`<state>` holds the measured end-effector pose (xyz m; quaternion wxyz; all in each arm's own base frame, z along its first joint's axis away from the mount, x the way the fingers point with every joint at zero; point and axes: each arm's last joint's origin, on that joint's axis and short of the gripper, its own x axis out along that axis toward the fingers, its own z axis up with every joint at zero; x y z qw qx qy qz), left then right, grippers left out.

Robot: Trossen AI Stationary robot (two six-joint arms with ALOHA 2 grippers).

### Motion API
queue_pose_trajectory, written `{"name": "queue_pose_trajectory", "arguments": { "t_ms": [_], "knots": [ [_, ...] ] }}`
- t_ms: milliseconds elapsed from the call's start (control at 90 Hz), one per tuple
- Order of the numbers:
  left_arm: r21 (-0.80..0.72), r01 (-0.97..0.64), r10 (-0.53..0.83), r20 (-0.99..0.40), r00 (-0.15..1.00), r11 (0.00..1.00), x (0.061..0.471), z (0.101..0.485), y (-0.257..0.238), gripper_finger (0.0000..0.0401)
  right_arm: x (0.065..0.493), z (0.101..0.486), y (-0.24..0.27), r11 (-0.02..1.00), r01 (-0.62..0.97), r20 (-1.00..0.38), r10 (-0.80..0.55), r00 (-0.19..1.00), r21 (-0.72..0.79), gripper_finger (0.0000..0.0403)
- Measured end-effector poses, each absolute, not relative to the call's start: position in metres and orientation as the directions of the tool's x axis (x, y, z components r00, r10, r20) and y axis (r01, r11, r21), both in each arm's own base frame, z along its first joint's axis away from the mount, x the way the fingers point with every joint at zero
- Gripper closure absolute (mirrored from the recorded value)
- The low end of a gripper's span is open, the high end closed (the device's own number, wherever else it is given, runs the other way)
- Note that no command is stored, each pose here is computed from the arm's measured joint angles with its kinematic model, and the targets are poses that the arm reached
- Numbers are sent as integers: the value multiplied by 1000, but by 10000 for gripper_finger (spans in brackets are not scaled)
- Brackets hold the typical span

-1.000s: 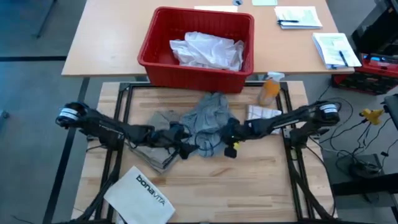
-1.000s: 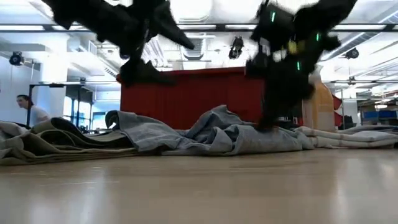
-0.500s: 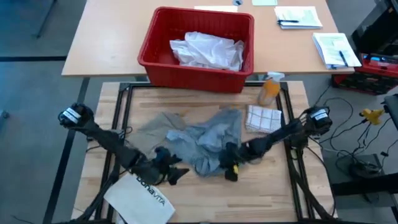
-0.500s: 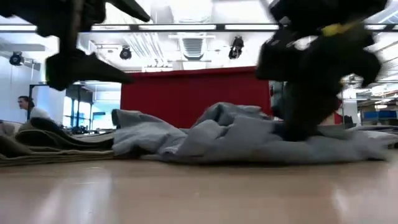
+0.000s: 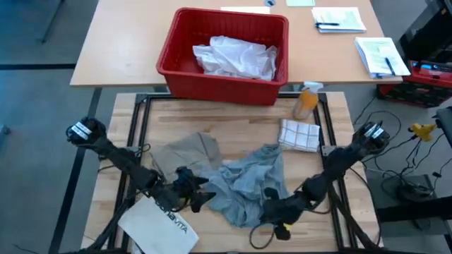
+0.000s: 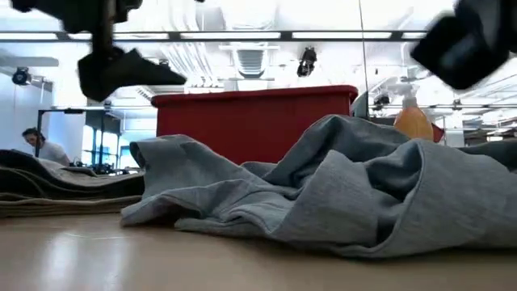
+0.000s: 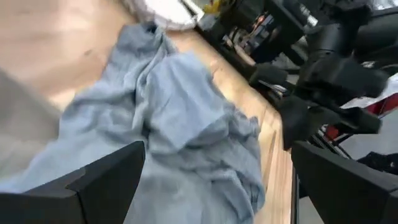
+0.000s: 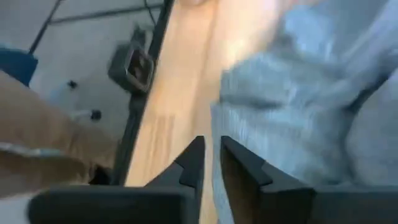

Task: Fold laundry
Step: Fold the gray shirt

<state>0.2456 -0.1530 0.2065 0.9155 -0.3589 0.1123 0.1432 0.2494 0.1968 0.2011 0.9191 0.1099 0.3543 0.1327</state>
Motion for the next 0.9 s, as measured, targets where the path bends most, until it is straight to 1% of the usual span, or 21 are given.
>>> {"name": "queue_pose_trajectory", "arguments": {
  "t_ms": [44,122,189,300,344,433,489,611,711,789,844,900],
  "knots": [
    [-624,-346,192,-303,934,700,248,207,-150,12,246,208,192,953,-140,-621,283,731,270,341],
    [-629,-356,207,-300,931,691,251,208,-145,12,243,212,180,979,-60,-637,172,752,194,313],
    [-620,-388,230,-322,918,682,253,204,-140,12,244,208,169,992,-36,-666,110,738,124,296],
    [-631,-485,258,-421,869,605,254,189,-132,12,258,204,154,991,-109,-685,136,716,83,283],
    [-633,-506,260,-445,857,586,255,183,-132,12,262,202,149,992,-122,-691,116,714,40,278],
    [-629,-502,245,-453,857,594,258,176,-135,12,269,199,140,994,-111,-702,66,710,-19,261],
    [-636,-487,217,-456,863,599,260,173,-137,12,272,197,133,996,-86,-713,45,700,-22,247],
    [-624,-448,157,-465,872,640,264,170,-140,12,277,189,126,994,-108,-754,77,652,9,224],
    [-614,-421,119,-470,875,668,264,170,-142,12,279,185,128,993,-118,-762,100,640,31,218],
    [-592,-404,103,-475,874,697,264,170,-142,12,281,179,128,995,-100,-775,81,627,22,221],
    [-587,-394,90,-477,874,707,264,170,-143,12,282,173,127,997,-75,-789,53,613,9,233],
    [-584,-391,87,-479,874,712,264,170,-143,12,283,169,125,998,-59,-800,30,599,-7,255]
  ]
}}
